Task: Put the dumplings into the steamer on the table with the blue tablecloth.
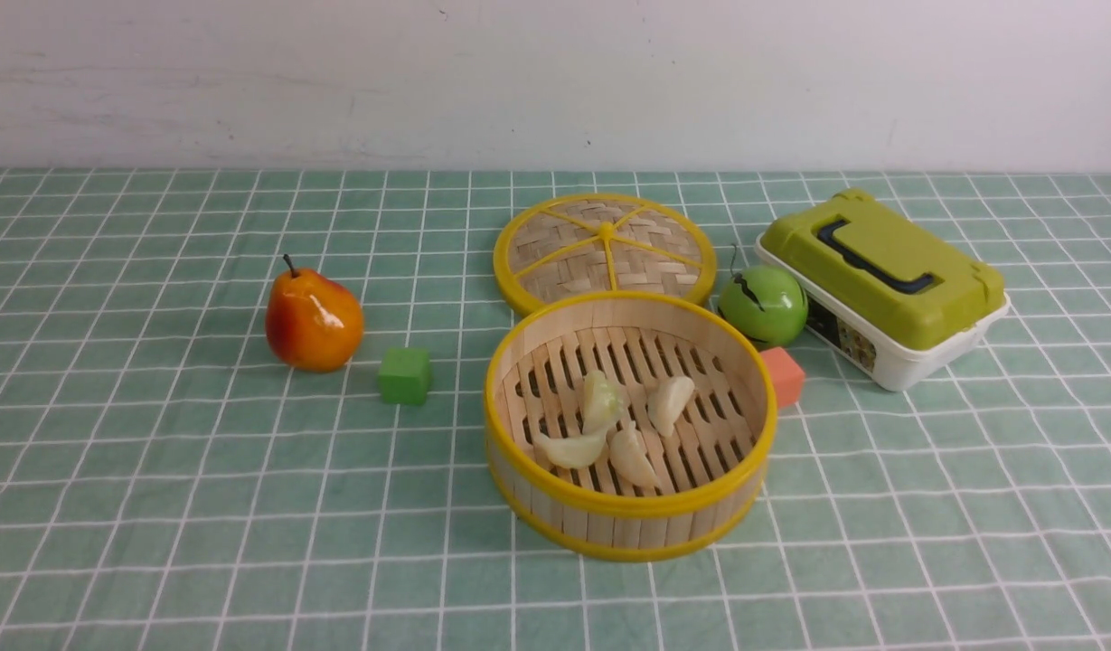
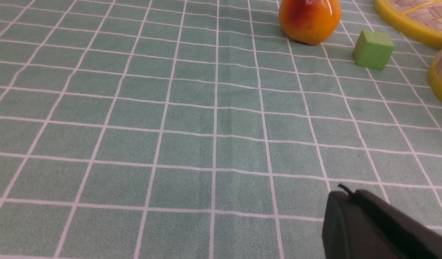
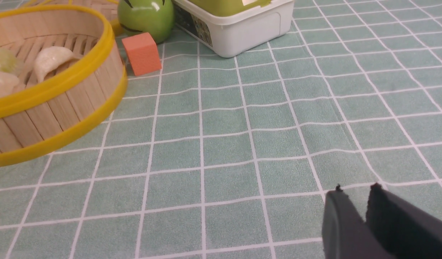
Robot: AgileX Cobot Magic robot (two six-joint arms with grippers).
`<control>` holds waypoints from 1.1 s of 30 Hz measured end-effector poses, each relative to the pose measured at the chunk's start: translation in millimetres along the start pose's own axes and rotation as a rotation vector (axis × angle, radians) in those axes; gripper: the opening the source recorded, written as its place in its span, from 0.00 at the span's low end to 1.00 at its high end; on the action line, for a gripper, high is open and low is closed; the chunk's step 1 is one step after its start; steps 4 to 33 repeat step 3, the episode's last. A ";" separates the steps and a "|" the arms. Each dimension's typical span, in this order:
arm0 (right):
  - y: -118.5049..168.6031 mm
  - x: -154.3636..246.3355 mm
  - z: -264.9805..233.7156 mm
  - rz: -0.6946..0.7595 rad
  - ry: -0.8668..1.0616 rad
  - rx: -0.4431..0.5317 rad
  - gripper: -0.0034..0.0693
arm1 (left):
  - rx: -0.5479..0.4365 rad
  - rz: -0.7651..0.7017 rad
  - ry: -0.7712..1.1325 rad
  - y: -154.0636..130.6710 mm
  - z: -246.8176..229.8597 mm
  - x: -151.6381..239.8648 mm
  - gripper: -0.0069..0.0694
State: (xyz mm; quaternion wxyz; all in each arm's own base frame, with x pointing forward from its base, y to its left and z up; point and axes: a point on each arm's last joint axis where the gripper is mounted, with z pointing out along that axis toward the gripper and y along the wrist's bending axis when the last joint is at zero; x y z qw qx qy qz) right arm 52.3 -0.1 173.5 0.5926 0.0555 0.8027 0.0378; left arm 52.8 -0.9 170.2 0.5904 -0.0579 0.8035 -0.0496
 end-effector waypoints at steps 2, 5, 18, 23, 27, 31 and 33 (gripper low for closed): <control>0.0 0.0 0.0 0.000 0.000 0.000 0.22 | 0.000 0.000 0.000 0.0 0.0 0.0 0.09; 0.0 0.0 0.0 0.000 0.000 0.000 0.22 | 0.000 0.000 0.000 0.0 0.0 0.0 0.09; 0.0 0.0 0.0 0.000 0.000 0.000 0.22 | 0.000 0.000 0.000 0.0 0.0 0.0 0.09; 0.0 0.0 0.0 0.000 0.000 0.000 0.22 | 0.000 0.000 0.000 0.0 0.0 0.0 0.09; 0.0 0.0 0.0 0.000 0.000 0.000 0.22 | 0.000 0.000 0.000 0.0 0.0 0.0 0.09; 0.0 0.0 0.0 0.000 0.000 0.000 0.22 | 0.000 0.000 0.000 0.0 0.0 0.0 0.09; 0.0 0.0 0.0 0.000 0.000 0.000 0.22 | 0.000 0.000 0.000 0.0 0.0 0.0 0.09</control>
